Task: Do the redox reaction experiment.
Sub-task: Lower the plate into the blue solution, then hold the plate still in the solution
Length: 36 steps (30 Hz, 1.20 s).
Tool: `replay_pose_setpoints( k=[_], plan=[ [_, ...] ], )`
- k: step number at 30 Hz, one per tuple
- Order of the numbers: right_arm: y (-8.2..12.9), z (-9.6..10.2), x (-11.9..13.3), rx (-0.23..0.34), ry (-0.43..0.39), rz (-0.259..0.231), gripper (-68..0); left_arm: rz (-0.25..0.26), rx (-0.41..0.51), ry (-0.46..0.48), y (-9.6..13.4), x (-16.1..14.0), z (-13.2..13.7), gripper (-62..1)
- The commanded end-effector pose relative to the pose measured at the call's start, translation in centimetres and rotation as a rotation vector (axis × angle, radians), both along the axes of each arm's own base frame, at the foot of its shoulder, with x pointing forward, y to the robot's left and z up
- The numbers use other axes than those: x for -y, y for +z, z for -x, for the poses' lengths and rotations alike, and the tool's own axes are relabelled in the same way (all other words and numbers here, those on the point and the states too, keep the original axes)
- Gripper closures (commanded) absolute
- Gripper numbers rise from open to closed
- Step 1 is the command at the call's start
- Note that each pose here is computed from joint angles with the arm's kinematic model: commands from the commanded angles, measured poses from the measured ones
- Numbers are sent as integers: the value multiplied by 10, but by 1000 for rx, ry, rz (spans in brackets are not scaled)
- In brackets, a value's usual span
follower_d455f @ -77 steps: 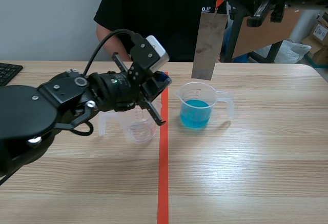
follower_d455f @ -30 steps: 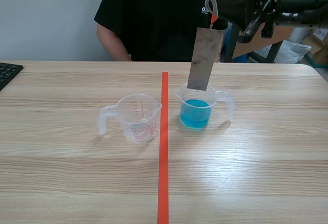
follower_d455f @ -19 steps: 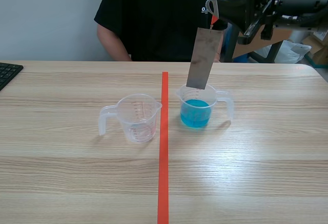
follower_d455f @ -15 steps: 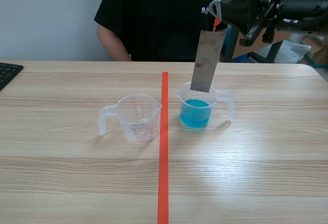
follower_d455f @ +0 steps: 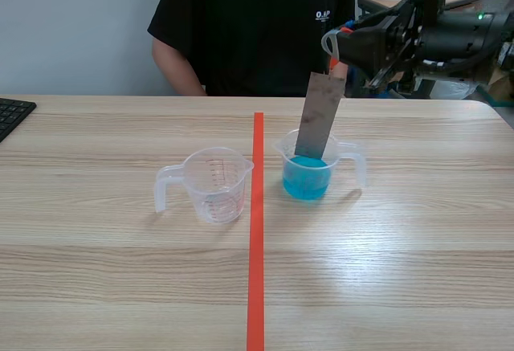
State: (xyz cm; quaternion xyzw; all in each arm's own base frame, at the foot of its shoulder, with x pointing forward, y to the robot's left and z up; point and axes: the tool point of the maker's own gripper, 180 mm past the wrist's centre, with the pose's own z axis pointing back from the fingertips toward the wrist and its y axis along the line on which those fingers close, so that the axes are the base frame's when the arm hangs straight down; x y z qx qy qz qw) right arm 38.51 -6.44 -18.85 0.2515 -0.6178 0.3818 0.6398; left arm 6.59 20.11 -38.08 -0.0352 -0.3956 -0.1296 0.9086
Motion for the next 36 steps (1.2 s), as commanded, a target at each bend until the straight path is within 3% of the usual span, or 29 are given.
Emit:
replay_pose_setpoints(
  k=[1, 6, 15, 22, 36],
  plan=[
    [13, -3, -4, 36, 13, -32, -16, 3, 16, -2, 3, -1, -4, -31],
    [2, -4, -7, 26, 15, -39, -16, 2, 13, -2, 3, -1, -3, -31],
    [-28, -8, -8, -20, 0, -15, -16, 2, 13, -2, 3, -1, -3, -31],
    [-40, -9, -2, -43, -16, 1, -16, 2, 13, -2, 3, -1, -3, -31],
    [-42, -9, -1, -42, -16, 10, -16, 2, 13, -2, 3, -1, -3, -31]
  ],
)
